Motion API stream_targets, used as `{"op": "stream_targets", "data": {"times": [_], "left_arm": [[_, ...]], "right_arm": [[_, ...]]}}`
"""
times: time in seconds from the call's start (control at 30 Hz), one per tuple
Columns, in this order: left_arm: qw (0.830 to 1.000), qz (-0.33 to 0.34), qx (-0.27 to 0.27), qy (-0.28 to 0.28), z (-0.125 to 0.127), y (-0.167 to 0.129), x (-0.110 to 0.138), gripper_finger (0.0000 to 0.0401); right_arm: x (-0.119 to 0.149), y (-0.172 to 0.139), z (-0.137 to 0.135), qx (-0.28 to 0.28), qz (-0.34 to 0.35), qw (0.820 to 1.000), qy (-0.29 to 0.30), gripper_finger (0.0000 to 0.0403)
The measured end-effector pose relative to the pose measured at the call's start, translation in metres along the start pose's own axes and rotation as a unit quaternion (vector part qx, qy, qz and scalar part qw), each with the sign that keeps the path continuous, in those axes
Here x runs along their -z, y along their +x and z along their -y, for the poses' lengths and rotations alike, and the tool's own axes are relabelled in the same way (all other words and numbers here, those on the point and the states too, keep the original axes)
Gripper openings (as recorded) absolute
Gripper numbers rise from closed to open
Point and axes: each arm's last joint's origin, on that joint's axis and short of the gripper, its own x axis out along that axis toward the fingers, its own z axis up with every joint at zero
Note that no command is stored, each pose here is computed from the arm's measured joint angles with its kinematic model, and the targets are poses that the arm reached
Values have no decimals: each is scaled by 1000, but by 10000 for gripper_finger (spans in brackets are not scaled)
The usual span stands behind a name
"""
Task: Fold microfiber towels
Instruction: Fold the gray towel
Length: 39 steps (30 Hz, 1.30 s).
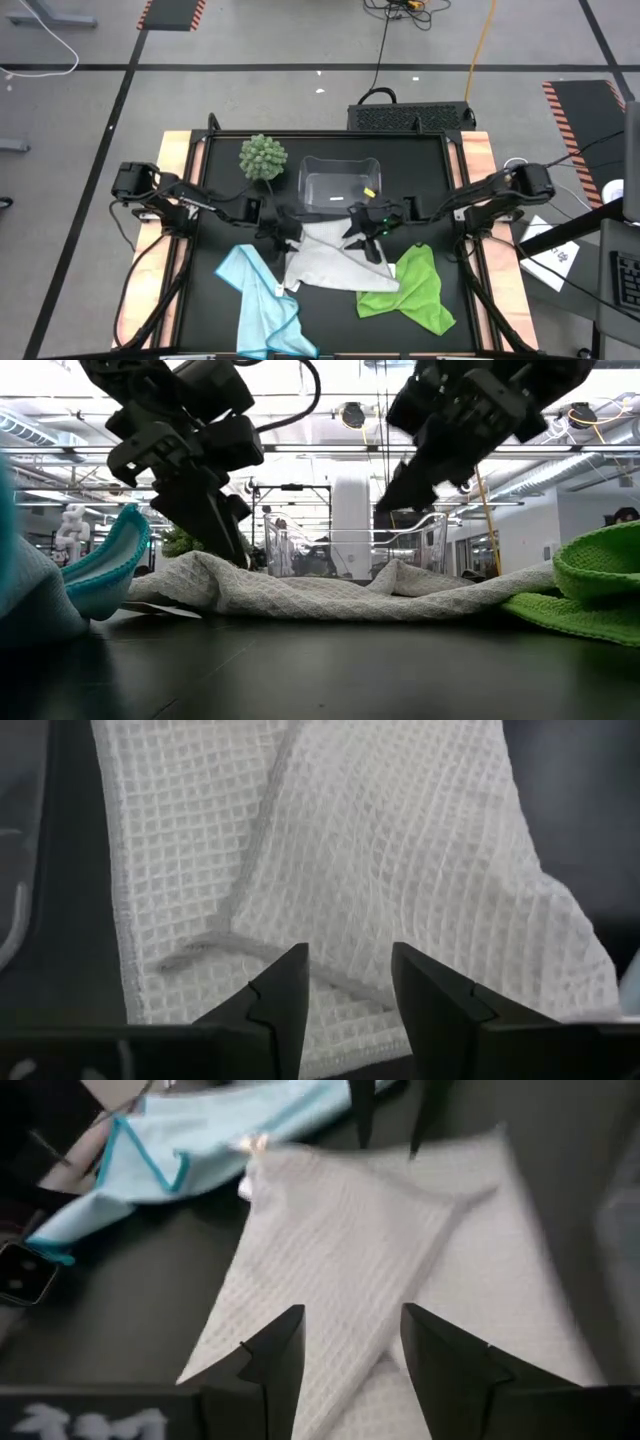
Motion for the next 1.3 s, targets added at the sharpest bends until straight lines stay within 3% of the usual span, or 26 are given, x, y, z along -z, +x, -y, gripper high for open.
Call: {"op": "stream_targets", "data": {"times": [0.37, 0.6, 0.97, 1.3], "left_arm": [[1000, 4, -9, 11, 9, 2, -1, 147], [1000, 9, -8, 9, 8, 7, 14, 147], [1000, 5, -6, 7, 8, 8, 22, 147], [1000, 12, -2, 18, 8, 7, 20, 147]], "right_arm": [[16, 22, 9, 12, -35, 995, 92, 159], [29, 43, 17, 14, -40, 990, 131, 159], [16, 50, 10, 5, -35, 991, 131, 159], [26, 49, 10, 22, -81, 983, 162, 159]]}}
